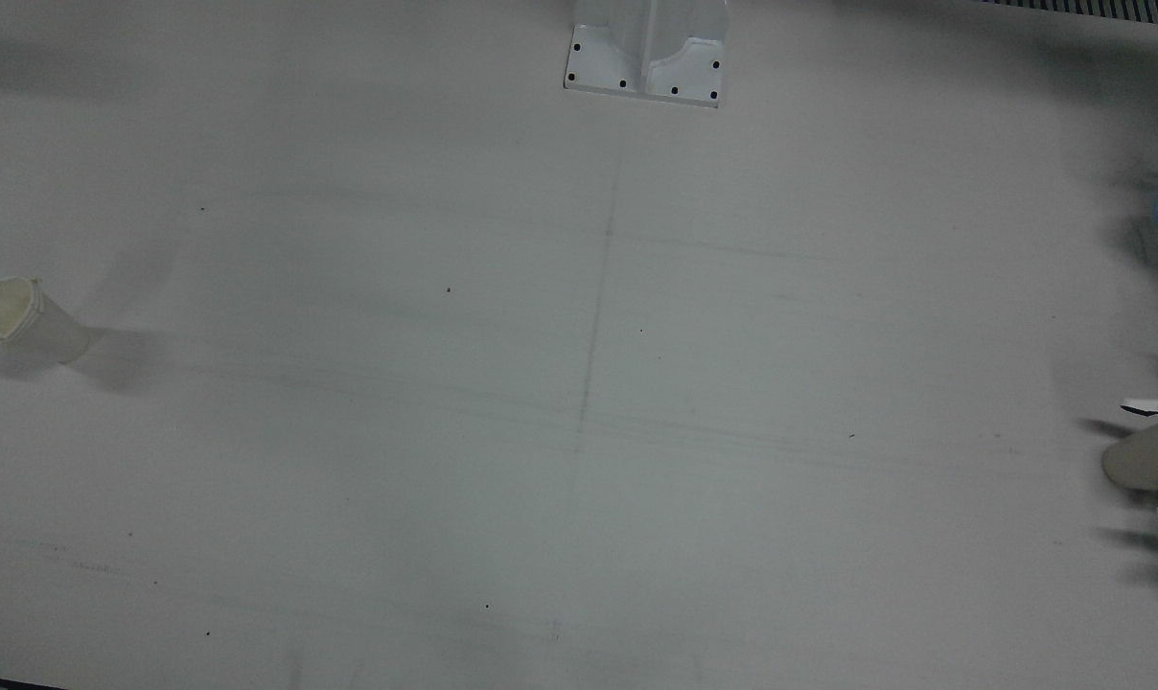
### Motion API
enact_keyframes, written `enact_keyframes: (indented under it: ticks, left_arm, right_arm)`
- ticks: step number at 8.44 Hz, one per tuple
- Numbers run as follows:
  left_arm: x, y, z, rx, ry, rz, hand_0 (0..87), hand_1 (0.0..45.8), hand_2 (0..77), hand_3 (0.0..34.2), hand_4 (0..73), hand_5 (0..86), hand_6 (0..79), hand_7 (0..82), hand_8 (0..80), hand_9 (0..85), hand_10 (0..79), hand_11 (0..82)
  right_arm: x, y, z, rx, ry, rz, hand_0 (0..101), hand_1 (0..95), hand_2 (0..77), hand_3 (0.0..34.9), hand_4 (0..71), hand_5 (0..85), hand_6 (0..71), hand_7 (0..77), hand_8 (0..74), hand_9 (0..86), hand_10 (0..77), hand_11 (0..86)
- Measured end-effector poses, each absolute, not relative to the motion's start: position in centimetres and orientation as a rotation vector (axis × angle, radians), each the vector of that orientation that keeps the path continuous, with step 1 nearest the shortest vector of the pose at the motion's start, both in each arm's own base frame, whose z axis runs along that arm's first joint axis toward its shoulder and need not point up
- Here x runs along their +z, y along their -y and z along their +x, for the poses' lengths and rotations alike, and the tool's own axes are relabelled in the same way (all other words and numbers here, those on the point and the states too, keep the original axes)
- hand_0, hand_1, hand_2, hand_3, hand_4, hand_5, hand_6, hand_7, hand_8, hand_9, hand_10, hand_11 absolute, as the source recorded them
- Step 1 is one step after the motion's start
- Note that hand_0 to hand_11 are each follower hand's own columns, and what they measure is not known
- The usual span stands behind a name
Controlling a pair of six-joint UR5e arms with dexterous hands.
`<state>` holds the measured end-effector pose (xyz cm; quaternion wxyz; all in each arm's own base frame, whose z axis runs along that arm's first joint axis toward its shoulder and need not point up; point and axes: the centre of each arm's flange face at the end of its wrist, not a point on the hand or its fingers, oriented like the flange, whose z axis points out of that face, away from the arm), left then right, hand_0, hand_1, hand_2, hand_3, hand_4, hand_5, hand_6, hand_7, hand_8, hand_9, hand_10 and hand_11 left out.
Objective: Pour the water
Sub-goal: 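Move the right hand toward the white paper cup on the table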
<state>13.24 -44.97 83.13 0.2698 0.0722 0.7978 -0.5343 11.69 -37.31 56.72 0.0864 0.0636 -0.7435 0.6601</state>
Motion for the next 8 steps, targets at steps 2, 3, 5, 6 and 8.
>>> enact_keyframes:
  ticks: [2, 3, 5, 6, 8]
  left_arm:
    - [82.98, 45.2, 13.5, -1.443, -2.143, 0.193, 56.4, 13.1, 12.0, 9.9, 28.9, 51.3, 6.5, 17.4, 2.7, 2.7, 5.4, 11.4]
    - [82.95, 45.17, 13.71, -1.444, -2.137, 0.189, 55.4, 12.0, 7.1, 10.0, 30.0, 53.5, 7.1, 17.4, 2.7, 2.7, 6.5, 11.4]
    - [82.87, 45.15, 13.99, -1.447, -2.131, 0.18, 60.3, 16.9, 6.0, 10.2, 30.5, 54.0, 9.8, 19.6, 3.8, 2.7, 7.1, 12.0]
    - [82.83, 45.15, 14.04, -1.45, -2.131, 0.175, 60.3, 16.9, 6.0, 10.2, 30.5, 54.0, 9.8, 19.6, 3.8, 2.7, 7.1, 12.0]
    - [82.12, 45.41, 14.27, -1.467, -2.137, 0.146, 75.6, 25.1, 10.9, 10.3, 31.1, 54.5, 11.4, 21.3, 3.8, 3.3, 7.6, 13.1]
  right_arm:
    - [56.76, 37.28, 11.68, 1.968, 2.214, 0.189, 46, 11.5, 15.8, 11.5, 12.5, 69.8, 9.8, 20.7, 5.4, 8.2, 3.8, 7.6]
    - [56.75, 37.27, 11.68, 1.968, 2.214, 0.189, 46, 11.5, 15.8, 11.5, 12.5, 69.8, 9.8, 20.7, 5.4, 8.2, 3.8, 7.6]
    - [56.71, 37.27, 11.7, 1.967, 2.215, 0.19, 47, 11.5, 15.8, 11.4, 12.5, 69.8, 9.8, 18.5, 5.4, 8.2, 3.8, 7.6]
    - [56.71, 37.26, 11.72, 1.968, 2.216, 0.19, 47, 11.5, 15.8, 11.5, 12.5, 69.8, 9.8, 19.6, 4.4, 8.2, 5.5, 7.6]
    - [56.72, 37.23, 11.81, 1.972, 2.219, 0.188, 47, 11.5, 15.8, 11.5, 12.5, 69.8, 9.8, 19.6, 4.4, 8.2, 4.9, 7.6]
